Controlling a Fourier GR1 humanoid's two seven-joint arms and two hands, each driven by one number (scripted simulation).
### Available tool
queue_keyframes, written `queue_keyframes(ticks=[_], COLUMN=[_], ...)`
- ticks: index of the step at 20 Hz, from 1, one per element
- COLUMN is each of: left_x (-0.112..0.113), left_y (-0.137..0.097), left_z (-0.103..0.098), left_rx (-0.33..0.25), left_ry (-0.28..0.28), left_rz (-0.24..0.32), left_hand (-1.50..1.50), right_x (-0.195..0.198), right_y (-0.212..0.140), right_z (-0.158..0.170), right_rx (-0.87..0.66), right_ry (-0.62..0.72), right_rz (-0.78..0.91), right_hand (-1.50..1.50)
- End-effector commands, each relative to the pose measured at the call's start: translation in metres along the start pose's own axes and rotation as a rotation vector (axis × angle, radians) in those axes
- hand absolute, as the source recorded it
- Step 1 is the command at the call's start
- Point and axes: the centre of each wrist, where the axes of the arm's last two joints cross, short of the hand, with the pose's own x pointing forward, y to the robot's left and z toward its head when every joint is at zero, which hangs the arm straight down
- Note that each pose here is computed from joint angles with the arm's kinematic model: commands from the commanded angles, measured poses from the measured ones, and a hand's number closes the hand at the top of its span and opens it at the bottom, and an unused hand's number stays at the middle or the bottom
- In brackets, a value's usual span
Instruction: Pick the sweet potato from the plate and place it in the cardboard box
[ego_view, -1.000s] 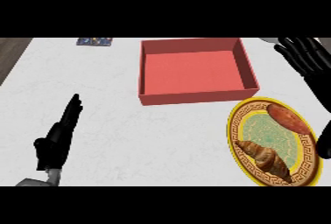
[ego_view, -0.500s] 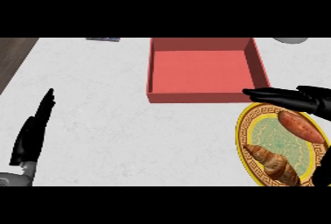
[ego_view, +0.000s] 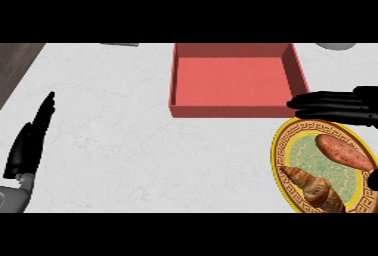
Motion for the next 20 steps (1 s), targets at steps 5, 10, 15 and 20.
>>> queue_keyframes(ticks=[5,10,15,20], left_x=[0.005,0.005,0.005,-0.007], left_y=[-0.003,-0.006,0.003,0.009], left_z=[-0.007,-0.014,-0.014,-0.014], left_rx=[-0.004,-0.022,-0.004,0.023], left_ry=[-0.011,0.007,0.021,0.056], left_rz=[-0.004,-0.017,-0.027,-0.030], left_hand=[0.00,0.00,0.00,0.00], right_x=[0.010,-0.006,-0.051,-0.091], right_y=[0.005,0.020,0.051,0.039], right_z=[-0.005,-0.002,-0.003,-0.015], right_rx=[0.392,0.580,0.725,0.738], right_ry=[-0.001,0.070,0.054,0.064], right_rz=[0.258,0.482,0.541,0.623], right_hand=[-1.50,-1.50,-1.50,-1.50])
